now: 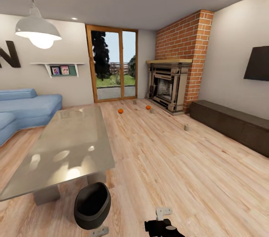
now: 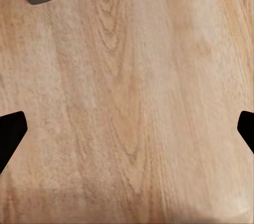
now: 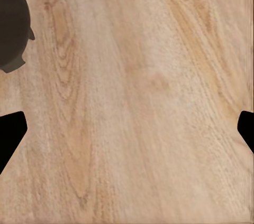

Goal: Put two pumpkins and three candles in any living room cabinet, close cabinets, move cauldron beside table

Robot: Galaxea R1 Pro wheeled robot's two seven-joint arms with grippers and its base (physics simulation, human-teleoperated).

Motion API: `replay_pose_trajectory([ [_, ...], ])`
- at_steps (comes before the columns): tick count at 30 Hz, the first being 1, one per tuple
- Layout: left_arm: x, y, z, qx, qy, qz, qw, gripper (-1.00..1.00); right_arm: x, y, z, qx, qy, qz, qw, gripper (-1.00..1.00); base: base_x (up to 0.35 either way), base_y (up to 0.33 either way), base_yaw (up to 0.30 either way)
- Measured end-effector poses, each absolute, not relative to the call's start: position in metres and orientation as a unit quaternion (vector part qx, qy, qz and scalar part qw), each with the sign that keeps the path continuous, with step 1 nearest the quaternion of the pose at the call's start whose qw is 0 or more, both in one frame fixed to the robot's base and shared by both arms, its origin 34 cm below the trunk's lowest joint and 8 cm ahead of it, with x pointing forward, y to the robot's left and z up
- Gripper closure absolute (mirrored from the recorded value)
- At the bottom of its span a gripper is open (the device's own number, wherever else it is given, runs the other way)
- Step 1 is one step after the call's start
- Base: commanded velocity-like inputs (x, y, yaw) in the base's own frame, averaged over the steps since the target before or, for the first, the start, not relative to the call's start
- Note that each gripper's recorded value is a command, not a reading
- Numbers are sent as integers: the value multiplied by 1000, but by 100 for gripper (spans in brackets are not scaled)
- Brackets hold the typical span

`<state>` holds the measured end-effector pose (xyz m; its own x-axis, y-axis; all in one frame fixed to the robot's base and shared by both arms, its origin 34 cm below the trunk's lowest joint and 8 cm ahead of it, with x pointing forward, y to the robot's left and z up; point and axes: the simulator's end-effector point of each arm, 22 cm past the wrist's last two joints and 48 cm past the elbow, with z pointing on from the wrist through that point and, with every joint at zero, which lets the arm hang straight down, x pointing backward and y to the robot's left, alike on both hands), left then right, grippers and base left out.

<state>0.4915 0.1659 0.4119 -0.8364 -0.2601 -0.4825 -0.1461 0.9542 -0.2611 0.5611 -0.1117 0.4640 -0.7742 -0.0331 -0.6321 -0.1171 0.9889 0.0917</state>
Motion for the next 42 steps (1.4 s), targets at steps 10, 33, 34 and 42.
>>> replay_pose_trajectory([
  [10, 475, 186, 402, -109, 956, -91, 255, -100, 563, -112, 468, -40, 938, 63, 338, -100, 0, 0, -247],
  [33, 384, 245, 359, -118, 974, -44, 189, -100, 568, -112, 477, -42, 935, 62, 348, -100, 0, 0, -247],
  [34, 378, 245, 357, -118, 975, -44, 185, -100, 568, -112, 477, -42, 934, 62, 348, -100, 0, 0, -247],
  [42, 356, 245, 350, -118, 977, -42, 173, -100, 569, -111, 481, -42, 933, 63, 351, -100, 0, 0, -247],
])
